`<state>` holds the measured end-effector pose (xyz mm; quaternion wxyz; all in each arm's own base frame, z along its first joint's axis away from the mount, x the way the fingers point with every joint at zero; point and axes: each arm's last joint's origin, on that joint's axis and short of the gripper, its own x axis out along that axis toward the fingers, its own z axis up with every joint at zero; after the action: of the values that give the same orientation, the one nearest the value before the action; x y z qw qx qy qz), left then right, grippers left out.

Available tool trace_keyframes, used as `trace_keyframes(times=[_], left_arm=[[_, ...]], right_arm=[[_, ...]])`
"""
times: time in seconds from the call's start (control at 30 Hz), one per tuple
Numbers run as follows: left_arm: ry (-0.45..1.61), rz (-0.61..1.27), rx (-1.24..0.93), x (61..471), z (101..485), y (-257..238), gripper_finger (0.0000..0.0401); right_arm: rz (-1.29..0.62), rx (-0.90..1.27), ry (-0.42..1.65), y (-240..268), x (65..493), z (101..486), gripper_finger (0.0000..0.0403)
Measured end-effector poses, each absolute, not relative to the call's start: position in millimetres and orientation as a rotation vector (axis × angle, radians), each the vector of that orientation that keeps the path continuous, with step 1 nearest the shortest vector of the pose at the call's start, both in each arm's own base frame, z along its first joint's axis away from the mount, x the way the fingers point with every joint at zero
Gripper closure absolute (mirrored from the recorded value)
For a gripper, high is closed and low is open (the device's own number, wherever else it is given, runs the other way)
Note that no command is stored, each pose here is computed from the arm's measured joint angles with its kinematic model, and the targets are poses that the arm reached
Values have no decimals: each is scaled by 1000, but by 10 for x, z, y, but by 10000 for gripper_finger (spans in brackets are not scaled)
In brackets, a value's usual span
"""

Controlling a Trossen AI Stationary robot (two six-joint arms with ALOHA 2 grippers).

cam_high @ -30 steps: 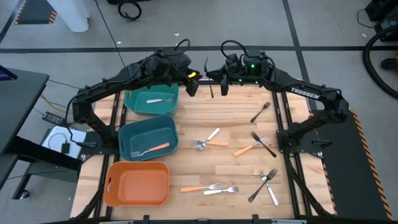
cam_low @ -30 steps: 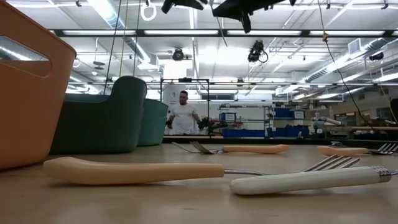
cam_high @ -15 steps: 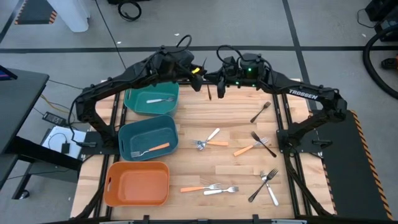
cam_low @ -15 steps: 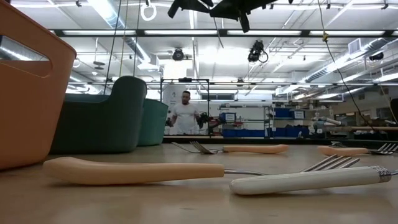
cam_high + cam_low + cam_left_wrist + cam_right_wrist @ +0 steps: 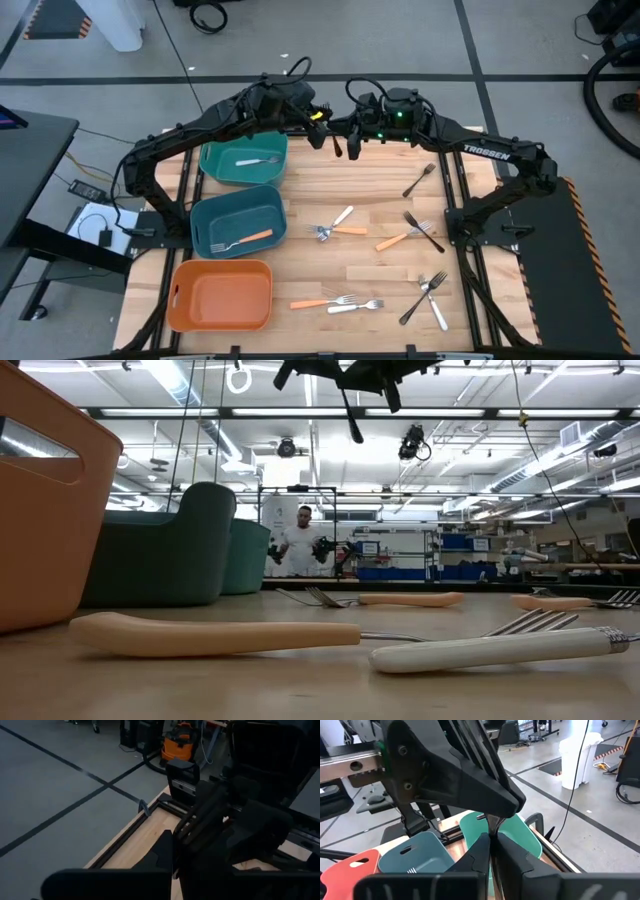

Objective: Sort silverware by color (type)
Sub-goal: Put the black fork into the orange bin

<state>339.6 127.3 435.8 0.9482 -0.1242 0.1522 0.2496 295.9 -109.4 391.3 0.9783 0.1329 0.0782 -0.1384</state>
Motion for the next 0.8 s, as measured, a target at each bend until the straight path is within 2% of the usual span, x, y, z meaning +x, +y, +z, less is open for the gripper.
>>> trace_keyframes(times=[0.2,0.33,0.47,0.63,0.8], left_arm=[[377,518,-185,3358,4325,1273,389],[502,490,-146,3185,4334,1180,389],[637,397,-139,2974,4408,982,388],[808,189,-190,2720,4540,597,382],[1044,83,-237,2509,4520,191,384]], right_arm=[[-282,266,151,-1091,2950,3926,346],[-289,247,141,-1087,2914,3961,337],[-309,216,135,-1143,2865,3985,333],[-347,196,142,-1253,2817,3979,334],[-387,175,180,-1371,2754,3944,334]])
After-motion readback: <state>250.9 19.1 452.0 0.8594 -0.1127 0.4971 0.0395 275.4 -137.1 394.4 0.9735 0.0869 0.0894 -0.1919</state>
